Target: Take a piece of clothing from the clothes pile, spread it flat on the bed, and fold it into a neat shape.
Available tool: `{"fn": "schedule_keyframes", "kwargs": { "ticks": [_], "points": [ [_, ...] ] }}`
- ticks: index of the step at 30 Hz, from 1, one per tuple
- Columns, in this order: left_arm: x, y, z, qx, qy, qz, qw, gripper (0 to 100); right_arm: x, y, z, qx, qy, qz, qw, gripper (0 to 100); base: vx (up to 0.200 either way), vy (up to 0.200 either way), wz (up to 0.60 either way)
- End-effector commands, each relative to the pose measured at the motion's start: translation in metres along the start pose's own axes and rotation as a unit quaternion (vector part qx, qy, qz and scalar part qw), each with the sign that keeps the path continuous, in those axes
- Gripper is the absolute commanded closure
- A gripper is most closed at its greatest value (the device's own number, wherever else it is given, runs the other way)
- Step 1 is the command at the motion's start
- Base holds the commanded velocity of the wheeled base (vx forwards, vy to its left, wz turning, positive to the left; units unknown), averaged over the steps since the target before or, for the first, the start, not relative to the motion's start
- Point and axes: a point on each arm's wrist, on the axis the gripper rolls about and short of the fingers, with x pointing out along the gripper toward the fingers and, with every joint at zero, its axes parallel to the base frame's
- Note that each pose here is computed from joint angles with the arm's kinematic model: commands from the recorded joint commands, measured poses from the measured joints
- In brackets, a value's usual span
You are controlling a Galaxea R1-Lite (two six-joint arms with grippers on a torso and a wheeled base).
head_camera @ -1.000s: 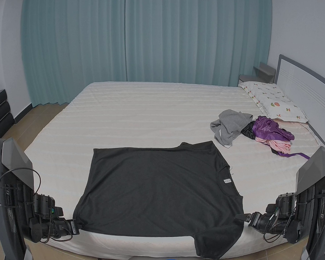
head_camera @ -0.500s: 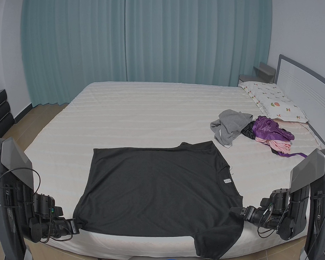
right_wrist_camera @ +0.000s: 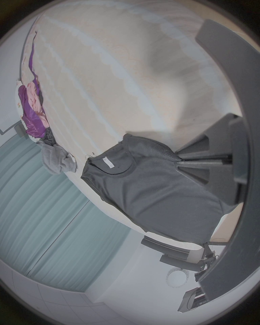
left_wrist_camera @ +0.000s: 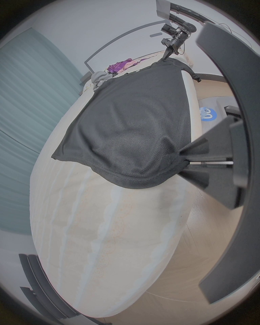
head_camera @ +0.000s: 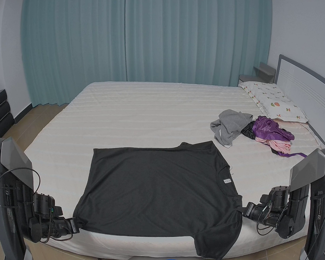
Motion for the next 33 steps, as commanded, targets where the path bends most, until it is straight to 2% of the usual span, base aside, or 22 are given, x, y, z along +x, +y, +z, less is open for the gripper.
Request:
{"fn": "schedule_keyframes", "kwargs": {
  "ticks": [1,11,15,21,22,26,28,33],
  "points": [
    [-0.003,0.000,-0.003,-0.004,0.006,0.002,1.0000,100,-0.001,0.008,0.016,-0.009,-0.038,0.019,0.9991,100,0.000,0.000,0.00],
    [-0.003,-0.001,-0.004,-0.005,0.007,0.001,1.0000,100,0.014,0.012,0.035,-0.017,-0.072,0.036,0.9966,100,0.000,0.000,0.00],
    [-0.003,-0.001,-0.004,-0.005,0.007,0.001,1.0000,100,0.029,0.013,0.045,-0.016,-0.065,0.032,0.9972,100,0.000,0.000,0.00],
    [-0.003,-0.001,-0.004,-0.005,0.007,0.001,1.0000,100,0.041,0.008,0.044,-0.033,-0.047,0.023,0.9981,100,0.000,0.000,0.00],
    [-0.003,-0.001,-0.004,-0.005,0.007,0.001,1.0000,100,0.041,0.008,0.043,-0.034,-0.047,0.023,0.9981,0,0.000,0.000,0.00],
    [-0.003,-0.001,-0.004,-0.005,0.007,0.001,1.0000,100,0.038,0.009,0.044,-0.034,-0.049,0.024,0.9979,0,0.000,0.000,0.00],
    [-0.003,-0.001,-0.004,-0.005,0.007,0.001,1.0000,100,0.023,0.011,0.047,-0.033,-0.054,0.026,0.9977,0,0.000,0.000,0.00],
    [-0.003,-0.001,-0.004,-0.005,0.007,0.001,1.0000,100,-0.006,0.018,0.037,-0.030,-0.027,0.042,0.9983,0,0.000,0.000,0.00]
  ]
}}
